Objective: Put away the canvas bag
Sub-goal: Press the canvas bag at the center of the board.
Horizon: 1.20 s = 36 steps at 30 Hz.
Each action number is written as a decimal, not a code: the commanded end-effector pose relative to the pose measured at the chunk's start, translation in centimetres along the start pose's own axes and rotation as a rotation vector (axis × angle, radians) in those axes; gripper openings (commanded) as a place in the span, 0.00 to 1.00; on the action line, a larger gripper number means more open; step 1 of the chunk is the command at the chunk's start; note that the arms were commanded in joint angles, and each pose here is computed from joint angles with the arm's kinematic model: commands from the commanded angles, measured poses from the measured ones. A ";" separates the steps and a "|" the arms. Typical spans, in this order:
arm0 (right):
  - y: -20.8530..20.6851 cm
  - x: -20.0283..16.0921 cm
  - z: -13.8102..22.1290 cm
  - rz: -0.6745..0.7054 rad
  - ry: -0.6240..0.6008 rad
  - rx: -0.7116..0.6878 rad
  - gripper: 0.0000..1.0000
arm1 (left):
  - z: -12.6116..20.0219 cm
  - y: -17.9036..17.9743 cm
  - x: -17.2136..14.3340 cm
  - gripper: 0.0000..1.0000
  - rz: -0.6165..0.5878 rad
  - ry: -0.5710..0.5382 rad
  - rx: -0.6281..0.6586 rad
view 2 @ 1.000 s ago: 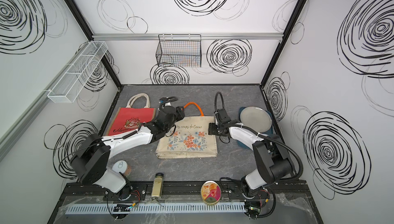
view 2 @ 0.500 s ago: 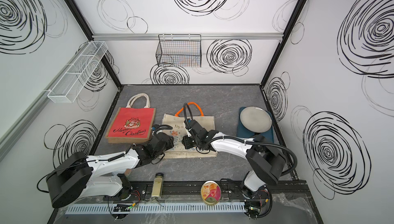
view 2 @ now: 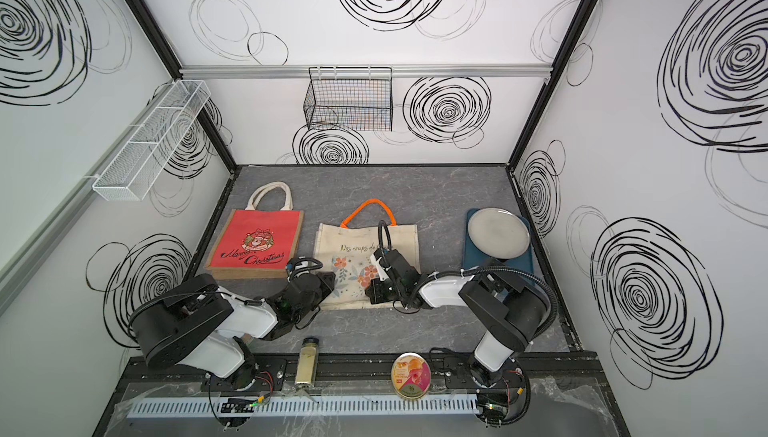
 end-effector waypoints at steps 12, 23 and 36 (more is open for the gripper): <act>-10.9 -8.4 4.2 -0.408 0.087 -0.394 0.00 | 1.0 6.0 1.6 0.15 -0.020 -0.088 0.318; -11.8 -8.4 7.3 -0.488 -0.112 -0.456 0.00 | 0.9 5.2 2.0 0.14 -0.075 -0.108 0.312; -9.1 -2.7 9.3 -0.327 -0.212 -0.448 0.00 | 0.6 -1.5 3.1 0.30 -0.203 -0.099 0.127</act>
Point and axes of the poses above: each gripper's point midway between its finger pads, its own z axis back along the fingers, its own y axis along the line the jaws close on, x = y × z, the point moved 9 cm from there along z, back along the fingers, and after that the axes turned 4 degrees about z, right-handed, at the moved point
